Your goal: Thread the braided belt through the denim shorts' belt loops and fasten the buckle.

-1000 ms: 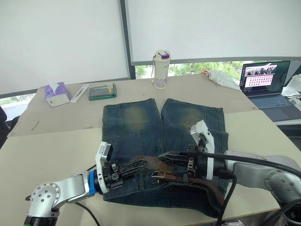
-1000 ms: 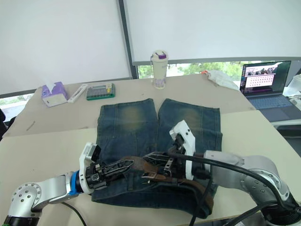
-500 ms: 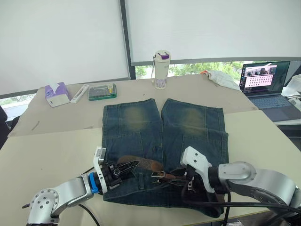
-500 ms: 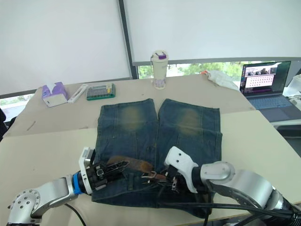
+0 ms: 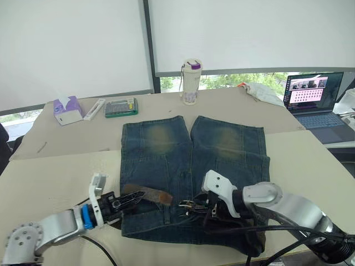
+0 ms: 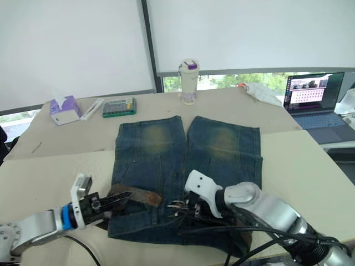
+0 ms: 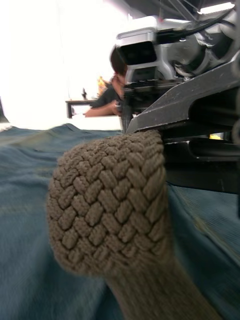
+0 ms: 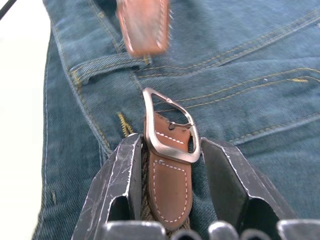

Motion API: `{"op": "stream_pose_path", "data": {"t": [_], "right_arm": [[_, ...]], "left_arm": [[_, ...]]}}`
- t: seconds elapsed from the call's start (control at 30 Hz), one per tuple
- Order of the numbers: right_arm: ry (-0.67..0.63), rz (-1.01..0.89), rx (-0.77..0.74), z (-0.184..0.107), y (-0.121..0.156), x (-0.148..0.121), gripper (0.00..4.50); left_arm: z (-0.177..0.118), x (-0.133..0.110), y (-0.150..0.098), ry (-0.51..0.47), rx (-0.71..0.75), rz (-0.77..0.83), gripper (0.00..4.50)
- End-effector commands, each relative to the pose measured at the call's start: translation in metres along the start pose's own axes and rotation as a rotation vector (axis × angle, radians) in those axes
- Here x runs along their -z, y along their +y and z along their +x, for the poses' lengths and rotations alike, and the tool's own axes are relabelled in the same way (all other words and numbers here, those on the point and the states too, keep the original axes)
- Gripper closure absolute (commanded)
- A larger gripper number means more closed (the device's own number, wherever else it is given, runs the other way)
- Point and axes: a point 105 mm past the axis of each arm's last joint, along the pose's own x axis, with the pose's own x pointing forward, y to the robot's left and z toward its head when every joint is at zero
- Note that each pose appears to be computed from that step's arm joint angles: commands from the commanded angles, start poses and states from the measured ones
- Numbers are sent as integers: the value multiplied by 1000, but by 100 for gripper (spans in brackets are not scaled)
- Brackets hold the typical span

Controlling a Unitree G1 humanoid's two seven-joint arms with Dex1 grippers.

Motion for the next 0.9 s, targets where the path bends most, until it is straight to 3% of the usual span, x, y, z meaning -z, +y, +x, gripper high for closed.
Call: {"op": "stream_pose_path", "data": {"t": [0.03, 0.1, 0.17, 0.33, 0.47, 0.57, 0.7, 0.9], "right_arm": [[-62, -127, -114, -7, 11, -17, 244], [-50, -143, -197, -13, 21, -16, 244], [16, -221, -180, -9, 19, -5, 244], [144, -314, -5, 12, -10, 22, 244], [144, -269, 108, 19, -29, 27, 244], [154, -220, 246, 17, -59, 31, 244], [185, -180, 411, 6, -109, 35, 244], [177, -215, 424, 2, -135, 23, 244]], "left_arm": [[-6, -10, -1, -22, 8, -4, 450], [-3, -10, -2, -23, 13, -3, 450], [1, -11, 2, -49, -14, -8, 450], [15, -31, 32, -214, -199, 10, 450], [33, -50, 47, -311, -268, 17, 450], [59, -75, 59, -352, -337, 97, 450], [99, -121, 49, -428, -321, 187, 450], [129, -152, 13, -382, -199, 247, 450]]}}
